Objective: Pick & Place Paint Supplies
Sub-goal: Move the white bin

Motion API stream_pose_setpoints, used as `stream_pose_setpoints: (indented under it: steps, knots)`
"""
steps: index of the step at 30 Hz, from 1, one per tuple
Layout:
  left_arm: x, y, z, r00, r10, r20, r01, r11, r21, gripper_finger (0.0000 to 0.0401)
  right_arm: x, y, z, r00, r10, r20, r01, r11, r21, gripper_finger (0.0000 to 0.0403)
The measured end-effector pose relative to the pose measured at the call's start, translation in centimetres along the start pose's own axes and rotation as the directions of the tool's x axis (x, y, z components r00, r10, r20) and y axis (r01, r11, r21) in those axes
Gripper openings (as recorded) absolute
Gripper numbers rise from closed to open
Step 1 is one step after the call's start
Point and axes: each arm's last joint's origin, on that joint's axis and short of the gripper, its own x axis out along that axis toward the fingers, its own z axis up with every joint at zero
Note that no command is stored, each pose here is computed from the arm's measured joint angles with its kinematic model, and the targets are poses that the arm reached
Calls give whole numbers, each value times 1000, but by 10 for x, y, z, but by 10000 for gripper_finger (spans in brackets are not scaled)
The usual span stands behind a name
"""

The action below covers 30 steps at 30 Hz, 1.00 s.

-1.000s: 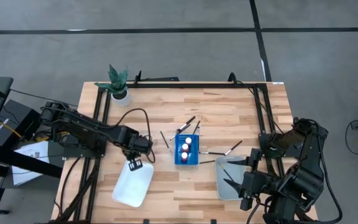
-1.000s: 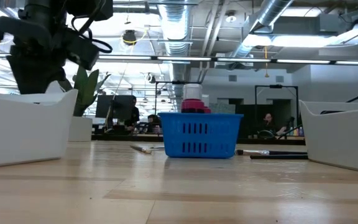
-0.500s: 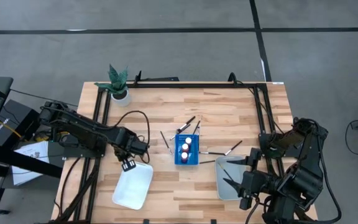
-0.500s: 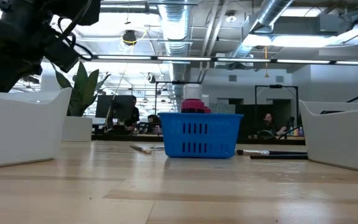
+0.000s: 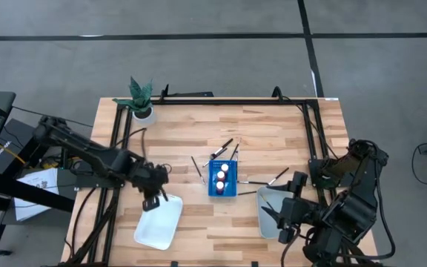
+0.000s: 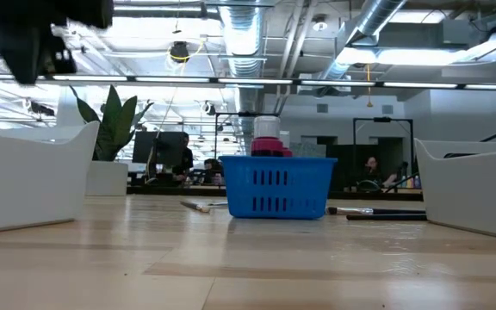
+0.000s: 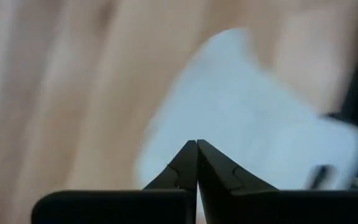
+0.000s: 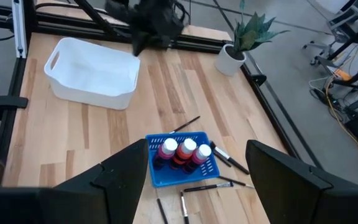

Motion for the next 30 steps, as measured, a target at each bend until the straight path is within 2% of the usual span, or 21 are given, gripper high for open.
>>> stream_pose_setpoints:
  steps: [3,5,10,14,23,30]
  knots:
    - [0,-19,4,988,-119,94,113,991,66,0,0,0,0,1000,1,1,-1,1000,2,265]
    - [10,-29,6,985,-140,97,130,986,101,0,-1,1,0,1000,5,3,-5,1000,2,265]
    - [53,-33,8,999,-33,-24,35,994,107,0,-5,4,-1,1000,23,14,-23,1000,3,265]
    - [71,-34,17,999,-32,-14,33,991,130,0,-5,4,0,1000,23,15,-23,1000,1,265]
    - [75,-16,35,999,16,29,-19,994,110,0,-4,4,0,1000,22,15,-22,1000,2,265]
    - [73,-7,35,998,60,1,-60,994,86,0,-8,5,-2,999,35,17,-35,999,-2,265]
